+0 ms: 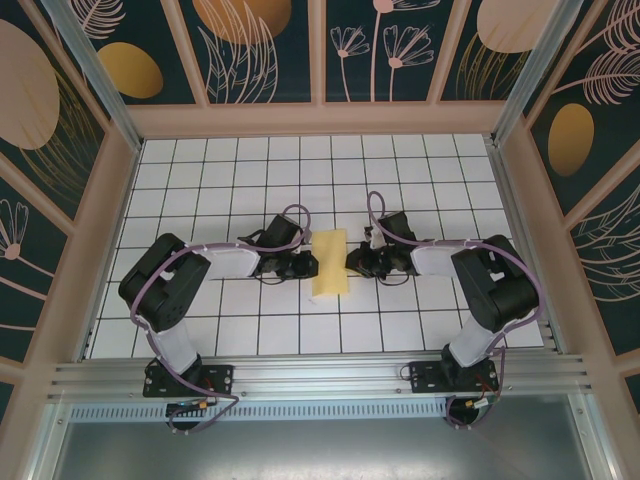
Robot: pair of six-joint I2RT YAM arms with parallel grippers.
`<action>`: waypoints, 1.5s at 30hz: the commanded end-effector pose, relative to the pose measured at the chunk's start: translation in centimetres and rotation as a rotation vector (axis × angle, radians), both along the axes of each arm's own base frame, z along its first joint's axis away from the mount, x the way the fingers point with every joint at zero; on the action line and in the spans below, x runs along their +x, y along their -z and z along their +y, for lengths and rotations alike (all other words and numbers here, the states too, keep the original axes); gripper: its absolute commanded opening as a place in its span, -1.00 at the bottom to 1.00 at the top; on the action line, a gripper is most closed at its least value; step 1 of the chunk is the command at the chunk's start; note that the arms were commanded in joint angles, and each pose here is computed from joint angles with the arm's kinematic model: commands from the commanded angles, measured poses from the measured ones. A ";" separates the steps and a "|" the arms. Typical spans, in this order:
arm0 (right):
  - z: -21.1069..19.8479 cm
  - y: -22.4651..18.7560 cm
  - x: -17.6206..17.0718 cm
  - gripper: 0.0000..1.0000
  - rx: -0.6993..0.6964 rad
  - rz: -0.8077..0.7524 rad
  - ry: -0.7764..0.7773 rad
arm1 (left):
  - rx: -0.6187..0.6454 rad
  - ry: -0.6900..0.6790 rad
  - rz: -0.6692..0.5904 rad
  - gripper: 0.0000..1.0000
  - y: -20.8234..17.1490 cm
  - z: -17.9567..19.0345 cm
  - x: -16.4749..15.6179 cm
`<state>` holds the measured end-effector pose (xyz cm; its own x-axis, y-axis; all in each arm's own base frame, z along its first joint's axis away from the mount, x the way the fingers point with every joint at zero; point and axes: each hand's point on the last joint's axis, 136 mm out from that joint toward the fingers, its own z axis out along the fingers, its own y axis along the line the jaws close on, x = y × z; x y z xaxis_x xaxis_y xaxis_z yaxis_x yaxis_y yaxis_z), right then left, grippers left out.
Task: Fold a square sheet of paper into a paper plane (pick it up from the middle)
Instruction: Third fold the triangle at the center of the table.
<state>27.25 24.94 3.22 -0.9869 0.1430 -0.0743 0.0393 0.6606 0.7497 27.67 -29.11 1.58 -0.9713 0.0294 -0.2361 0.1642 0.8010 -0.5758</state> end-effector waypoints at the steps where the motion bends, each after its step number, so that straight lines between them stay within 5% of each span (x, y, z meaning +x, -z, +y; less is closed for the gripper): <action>1: 0.2 -1.1 0.1 -0.67 0.036 -0.026 -0.001 | 0.064 -0.016 -0.017 -0.62 0.0 1.1 0.3; 10: 0.4 -1.4 -0.1 -0.57 0.062 -0.026 -0.007 | 0.073 -0.018 -0.005 -0.63 0.5 1.3 0.1; 18: 0.6 -1.1 0.1 -0.80 0.065 -0.013 0.003 | 0.070 -0.011 -0.041 -0.60 -0.3 1.2 0.4; 25: 0.6 -0.9 0.1 -0.86 0.062 0.005 0.013 | 0.060 -0.014 -0.167 -0.32 -3.0 1.9 0.7; 33: 0.7 -0.9 0.3 -0.86 0.063 0.016 0.016 | 0.105 0.177 -0.362 -0.13 -5.1 1.0 -2.0; 45: 1.1 -1.4 0.7 -0.86 0.074 0.025 0.014 | 0.354 0.370 -0.559 0.10 -3.9 -1.6 -4.9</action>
